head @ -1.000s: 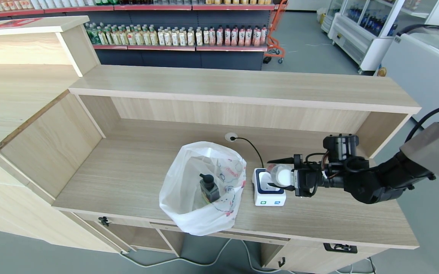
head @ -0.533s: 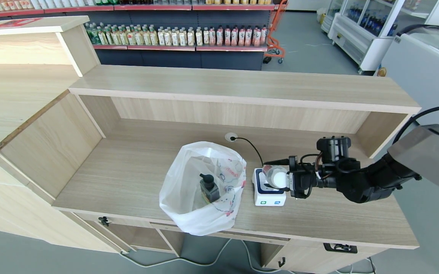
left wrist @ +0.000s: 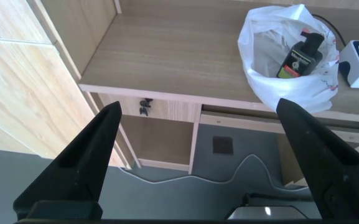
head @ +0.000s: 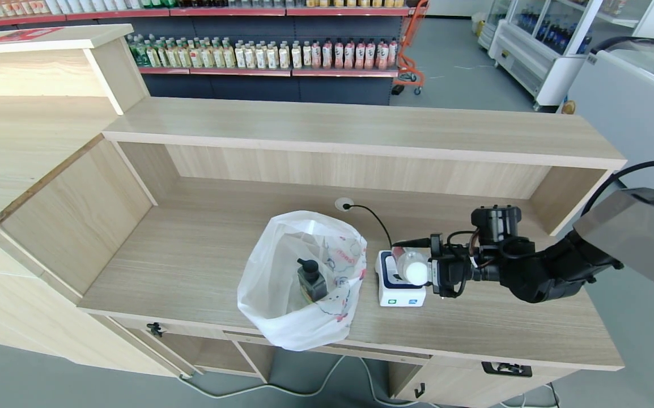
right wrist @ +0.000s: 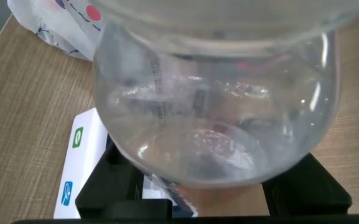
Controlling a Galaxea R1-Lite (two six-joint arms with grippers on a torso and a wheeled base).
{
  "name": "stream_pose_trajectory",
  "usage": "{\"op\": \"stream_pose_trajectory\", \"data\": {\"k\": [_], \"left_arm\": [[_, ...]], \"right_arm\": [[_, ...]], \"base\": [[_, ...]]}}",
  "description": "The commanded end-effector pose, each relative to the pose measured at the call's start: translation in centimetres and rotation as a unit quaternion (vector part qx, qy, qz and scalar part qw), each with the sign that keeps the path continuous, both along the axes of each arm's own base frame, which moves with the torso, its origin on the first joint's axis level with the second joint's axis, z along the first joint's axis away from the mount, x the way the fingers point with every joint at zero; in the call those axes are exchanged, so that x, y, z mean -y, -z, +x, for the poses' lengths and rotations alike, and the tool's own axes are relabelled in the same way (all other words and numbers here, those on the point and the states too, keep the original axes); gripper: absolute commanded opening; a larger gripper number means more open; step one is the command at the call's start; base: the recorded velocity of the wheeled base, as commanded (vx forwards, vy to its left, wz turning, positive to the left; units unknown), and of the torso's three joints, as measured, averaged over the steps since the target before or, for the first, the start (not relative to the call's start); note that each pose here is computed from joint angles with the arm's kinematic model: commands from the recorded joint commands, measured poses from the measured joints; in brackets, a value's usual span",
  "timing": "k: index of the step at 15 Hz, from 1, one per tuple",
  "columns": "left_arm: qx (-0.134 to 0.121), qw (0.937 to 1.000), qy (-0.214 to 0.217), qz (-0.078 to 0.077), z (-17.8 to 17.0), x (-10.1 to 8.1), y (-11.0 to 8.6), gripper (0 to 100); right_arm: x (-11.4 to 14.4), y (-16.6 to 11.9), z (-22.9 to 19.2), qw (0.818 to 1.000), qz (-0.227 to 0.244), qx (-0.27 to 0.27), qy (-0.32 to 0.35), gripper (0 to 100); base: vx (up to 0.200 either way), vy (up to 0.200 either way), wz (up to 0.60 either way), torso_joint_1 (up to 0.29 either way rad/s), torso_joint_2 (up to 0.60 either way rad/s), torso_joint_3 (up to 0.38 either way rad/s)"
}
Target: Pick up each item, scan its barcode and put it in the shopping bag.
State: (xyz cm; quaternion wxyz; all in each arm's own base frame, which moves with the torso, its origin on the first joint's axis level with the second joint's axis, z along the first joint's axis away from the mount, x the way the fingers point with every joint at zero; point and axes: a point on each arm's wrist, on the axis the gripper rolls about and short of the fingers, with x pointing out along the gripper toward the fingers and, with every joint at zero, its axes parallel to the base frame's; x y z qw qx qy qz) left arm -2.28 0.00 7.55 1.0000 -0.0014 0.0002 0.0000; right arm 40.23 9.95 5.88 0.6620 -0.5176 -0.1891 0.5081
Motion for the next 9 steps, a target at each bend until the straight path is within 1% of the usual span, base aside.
{"op": "stream_pose_trajectory", "data": {"k": [1, 9], "left_arm": [[0.0, 1.0, 0.0, 0.0, 0.0, 0.0, 0.0, 100], [0.0, 1.0, 0.0, 0.0, 0.0, 0.0, 0.0, 100]], "right_arm": [[0.11, 0.27, 0.07, 1.0, -0.001, -0.004, 0.003, 0], [0.08, 0.29, 0.22, 1.0, -0.001, -0.003, 0.003, 0]], "base": [[0.0, 0.0, 0.0, 0.0, 0.0, 0.0], [0.0, 0.0, 0.0, 0.0, 0.0, 0.0]]}}
